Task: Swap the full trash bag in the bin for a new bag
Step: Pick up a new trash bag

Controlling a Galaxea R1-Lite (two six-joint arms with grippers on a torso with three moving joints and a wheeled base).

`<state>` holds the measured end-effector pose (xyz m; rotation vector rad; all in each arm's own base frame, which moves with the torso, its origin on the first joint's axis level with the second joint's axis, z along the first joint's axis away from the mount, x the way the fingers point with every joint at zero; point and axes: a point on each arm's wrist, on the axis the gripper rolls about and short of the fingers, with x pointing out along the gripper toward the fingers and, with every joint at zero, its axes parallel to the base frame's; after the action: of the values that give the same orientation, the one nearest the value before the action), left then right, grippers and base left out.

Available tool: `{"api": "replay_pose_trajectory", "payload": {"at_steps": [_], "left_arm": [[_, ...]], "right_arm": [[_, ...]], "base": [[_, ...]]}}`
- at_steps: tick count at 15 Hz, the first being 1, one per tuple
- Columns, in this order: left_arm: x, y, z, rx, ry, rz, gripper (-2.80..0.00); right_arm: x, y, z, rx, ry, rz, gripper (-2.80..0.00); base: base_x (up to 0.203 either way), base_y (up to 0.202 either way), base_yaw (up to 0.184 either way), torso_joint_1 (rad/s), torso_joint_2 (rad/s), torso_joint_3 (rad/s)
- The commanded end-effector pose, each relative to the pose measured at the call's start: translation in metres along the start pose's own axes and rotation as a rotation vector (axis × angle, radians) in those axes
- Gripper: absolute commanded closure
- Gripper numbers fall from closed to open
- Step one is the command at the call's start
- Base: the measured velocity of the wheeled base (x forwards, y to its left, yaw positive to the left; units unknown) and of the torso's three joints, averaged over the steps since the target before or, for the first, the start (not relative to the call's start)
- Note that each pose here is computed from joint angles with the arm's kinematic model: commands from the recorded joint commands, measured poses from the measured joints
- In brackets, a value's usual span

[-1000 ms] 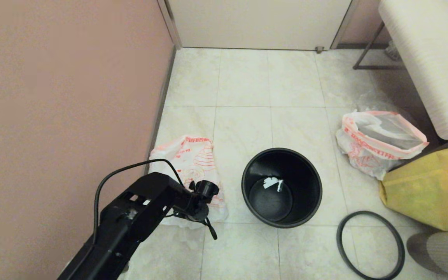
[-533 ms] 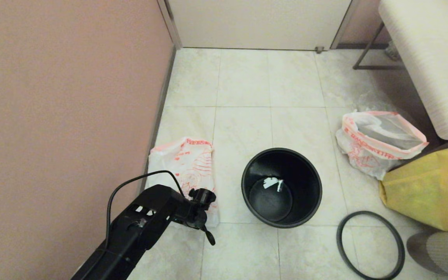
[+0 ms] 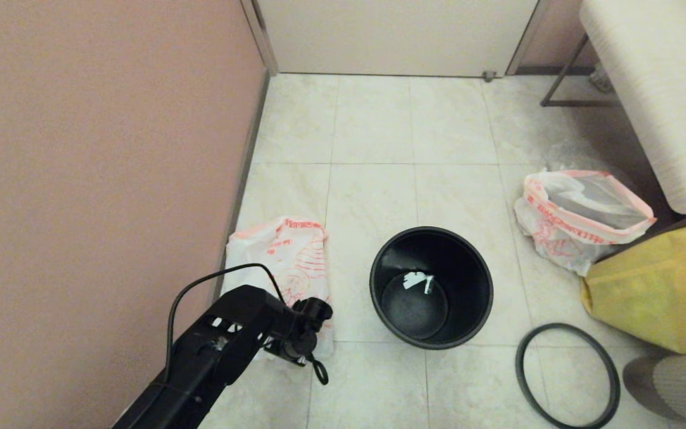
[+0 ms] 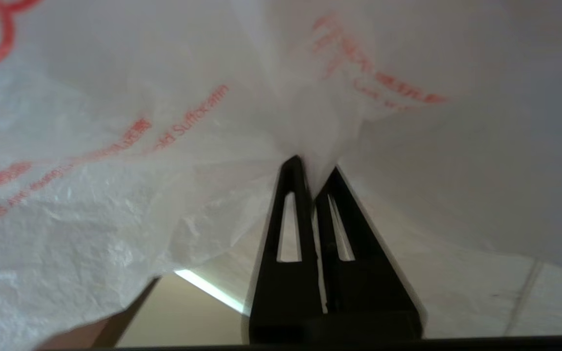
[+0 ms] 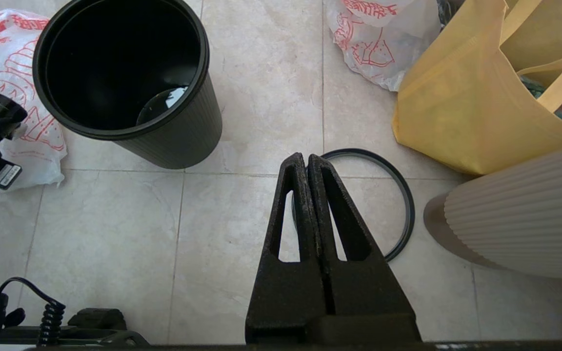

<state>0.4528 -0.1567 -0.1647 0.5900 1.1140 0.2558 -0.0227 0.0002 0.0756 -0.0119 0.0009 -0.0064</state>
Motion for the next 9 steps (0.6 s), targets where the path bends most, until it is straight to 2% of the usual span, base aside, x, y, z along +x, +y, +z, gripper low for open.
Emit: {"api": "replay_pose_trajectory", "payload": {"at_steps": [1, 3, 5, 9], "left_arm": [[-0.001, 0.0, 0.0, 0.002, 0.003, 0.004, 0.0], [-0.002, 0.0, -0.001, 0.013, 0.019, 0.002, 0.0], [-0.013, 0.001, 0.002, 0.0, 0.024, -0.034, 0.0], [-0.052, 0.011, 0.014, -0.061, 0.065, -0.204, 0.0]], "right_arm": [[0.0, 0.0, 0.0, 0.0, -0.001, 0.0, 0.0], [0.0, 0.0, 0.0, 0.0, -0.001, 0.0, 0.0], [0.0, 0.0, 0.0, 0.0, -0.001, 0.0, 0.0], [0.0, 0.0, 0.0, 0.0, 0.0, 0.0, 0.0]], "base": [[0.0, 0.0, 0.0, 0.0, 0.0, 0.0], [0.0, 0.0, 0.0, 0.0, 0.0, 0.0], [0.0, 0.0, 0.0, 0.0, 0.0, 0.0], [0.0, 0.0, 0.0, 0.0, 0.0, 0.0]]}}
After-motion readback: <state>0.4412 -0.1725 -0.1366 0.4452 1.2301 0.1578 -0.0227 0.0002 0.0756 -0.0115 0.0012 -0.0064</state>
